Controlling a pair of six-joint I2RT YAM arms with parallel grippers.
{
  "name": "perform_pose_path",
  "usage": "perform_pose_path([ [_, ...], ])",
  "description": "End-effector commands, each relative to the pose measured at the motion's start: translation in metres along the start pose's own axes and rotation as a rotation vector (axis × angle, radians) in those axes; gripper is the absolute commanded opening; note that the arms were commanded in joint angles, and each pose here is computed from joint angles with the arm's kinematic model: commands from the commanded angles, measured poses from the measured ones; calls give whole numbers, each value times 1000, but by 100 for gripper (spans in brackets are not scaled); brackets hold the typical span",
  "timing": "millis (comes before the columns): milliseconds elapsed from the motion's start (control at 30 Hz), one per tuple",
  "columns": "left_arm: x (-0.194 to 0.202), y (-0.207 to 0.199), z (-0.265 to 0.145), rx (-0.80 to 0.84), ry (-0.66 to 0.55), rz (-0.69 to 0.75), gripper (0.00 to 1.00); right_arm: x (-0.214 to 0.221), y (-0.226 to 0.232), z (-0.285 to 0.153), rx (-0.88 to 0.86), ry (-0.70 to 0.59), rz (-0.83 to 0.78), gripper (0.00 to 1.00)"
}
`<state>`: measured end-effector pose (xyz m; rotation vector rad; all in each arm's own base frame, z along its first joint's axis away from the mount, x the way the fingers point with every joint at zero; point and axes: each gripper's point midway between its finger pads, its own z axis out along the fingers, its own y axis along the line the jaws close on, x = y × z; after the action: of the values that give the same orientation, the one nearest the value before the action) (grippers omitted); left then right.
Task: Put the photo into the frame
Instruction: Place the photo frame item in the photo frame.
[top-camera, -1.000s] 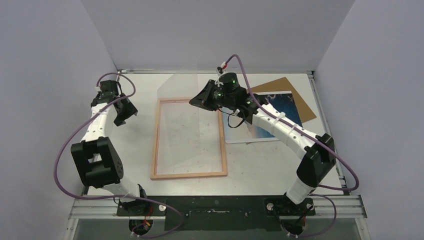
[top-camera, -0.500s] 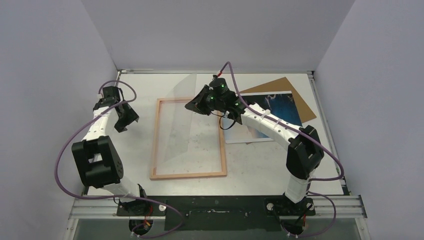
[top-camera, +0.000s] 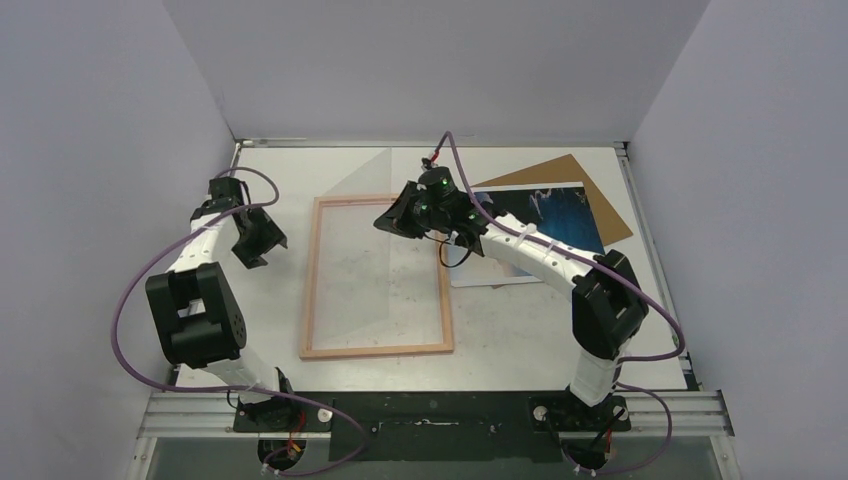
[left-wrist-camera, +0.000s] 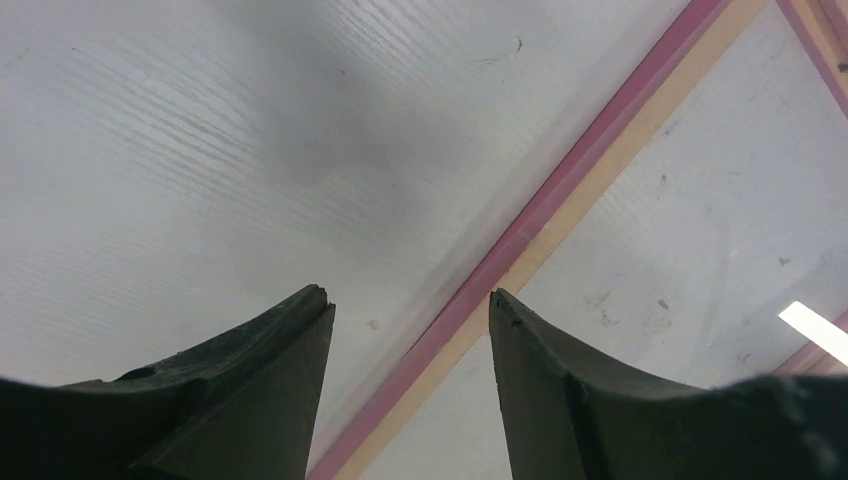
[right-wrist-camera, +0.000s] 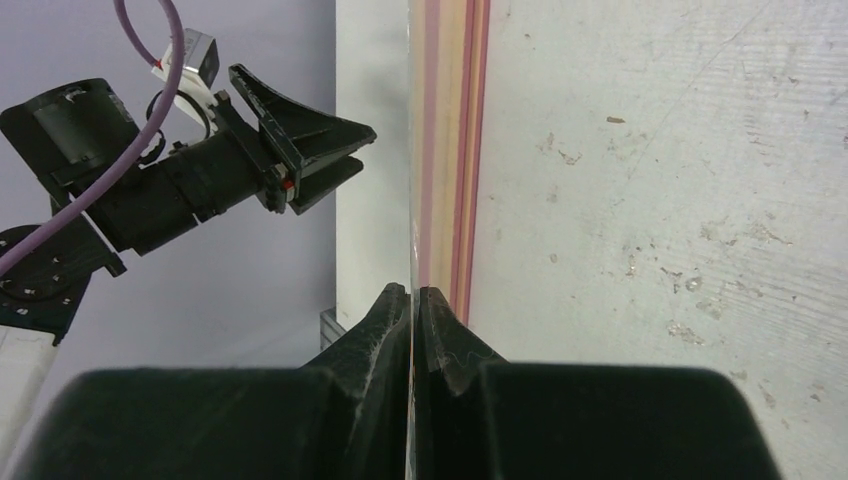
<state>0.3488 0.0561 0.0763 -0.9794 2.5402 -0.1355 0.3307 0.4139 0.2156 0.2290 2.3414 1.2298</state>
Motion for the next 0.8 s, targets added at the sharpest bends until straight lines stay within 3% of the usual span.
perform_pose_path([
  [0,-4,-11,4,69,-2,12,57,-19,20,-18,-90,-89,-80,0],
  [300,19,-31,27,202,157,61,57,-29,-9,-20,-78,-112,-136,0],
  [767,20,-35,37,219,198,89,61,-37,-30,-23,-155,-120,-123,0],
])
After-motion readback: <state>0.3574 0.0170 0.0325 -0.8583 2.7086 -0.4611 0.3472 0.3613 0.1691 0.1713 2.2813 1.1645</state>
